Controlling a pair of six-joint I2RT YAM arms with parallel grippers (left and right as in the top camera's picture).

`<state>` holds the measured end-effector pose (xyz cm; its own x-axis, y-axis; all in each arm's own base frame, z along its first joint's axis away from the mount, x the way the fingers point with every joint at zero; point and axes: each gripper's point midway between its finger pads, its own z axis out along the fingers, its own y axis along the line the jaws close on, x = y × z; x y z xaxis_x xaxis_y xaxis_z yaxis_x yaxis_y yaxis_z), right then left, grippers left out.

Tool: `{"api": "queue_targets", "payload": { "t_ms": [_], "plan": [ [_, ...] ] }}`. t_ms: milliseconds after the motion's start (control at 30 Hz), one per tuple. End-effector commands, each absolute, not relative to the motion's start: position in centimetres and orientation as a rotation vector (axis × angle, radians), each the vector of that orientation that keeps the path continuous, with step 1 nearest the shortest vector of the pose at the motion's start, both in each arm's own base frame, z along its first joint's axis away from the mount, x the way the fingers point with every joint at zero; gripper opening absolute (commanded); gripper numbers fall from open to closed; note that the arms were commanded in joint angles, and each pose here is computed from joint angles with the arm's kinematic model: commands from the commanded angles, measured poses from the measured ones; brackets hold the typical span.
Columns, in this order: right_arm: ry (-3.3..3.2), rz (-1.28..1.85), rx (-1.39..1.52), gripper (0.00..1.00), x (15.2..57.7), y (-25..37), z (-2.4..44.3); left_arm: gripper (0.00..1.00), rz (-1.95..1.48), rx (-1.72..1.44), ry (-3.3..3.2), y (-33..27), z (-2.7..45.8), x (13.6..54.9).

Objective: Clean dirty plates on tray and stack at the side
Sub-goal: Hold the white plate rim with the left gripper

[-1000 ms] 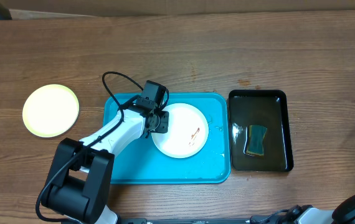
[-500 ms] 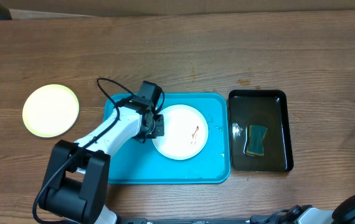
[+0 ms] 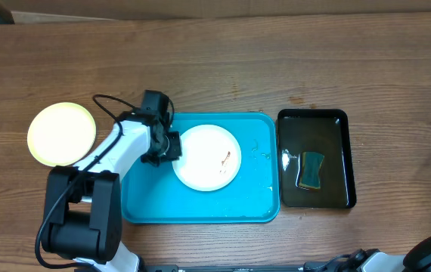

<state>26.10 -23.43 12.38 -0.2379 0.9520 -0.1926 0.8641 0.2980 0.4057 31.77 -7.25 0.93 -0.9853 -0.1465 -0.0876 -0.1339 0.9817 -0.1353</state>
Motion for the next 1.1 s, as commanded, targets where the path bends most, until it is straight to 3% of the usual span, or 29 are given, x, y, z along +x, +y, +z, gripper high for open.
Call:
{"api": "queue_targets", "payload": {
  "t_ms": [0,733,833,867,933,1000,1067],
  "plan": [
    [2.15,0.288,1.603,1.0,26.4,-23.9,13.4,0.29,-0.245,-0.101,3.023,-8.2,1.2,32.4],
    [2.094,0.268,1.545,1.0,27.6,-25.2,14.3,0.04,-0.244,-0.055,3.09,-9.0,-0.8,29.7],
    [2.133,0.609,1.586,1.0,27.8,-20.2,14.3,0.04,-0.333,-0.051,3.096,-10.0,-0.7,29.5],
    [2.141,0.666,1.625,1.0,27.5,-19.2,14.2,0.07,-0.348,-0.05,3.097,-10.2,-0.6,29.4],
    [2.157,0.784,1.635,1.0,27.6,-17.2,14.4,0.22,-0.346,-0.051,3.098,-10.1,-0.6,29.4],
    [2.263,0.77,1.539,1.0,27.8,-15.6,14.1,0.45,-0.333,-0.043,3.098,-10.0,-0.7,29.4],
    [2.427,0.664,1.448,1.0,27.5,-13.8,13.1,0.47,-0.32,-0.027,3.086,-9.9,-0.7,29.7]
  ]
}}
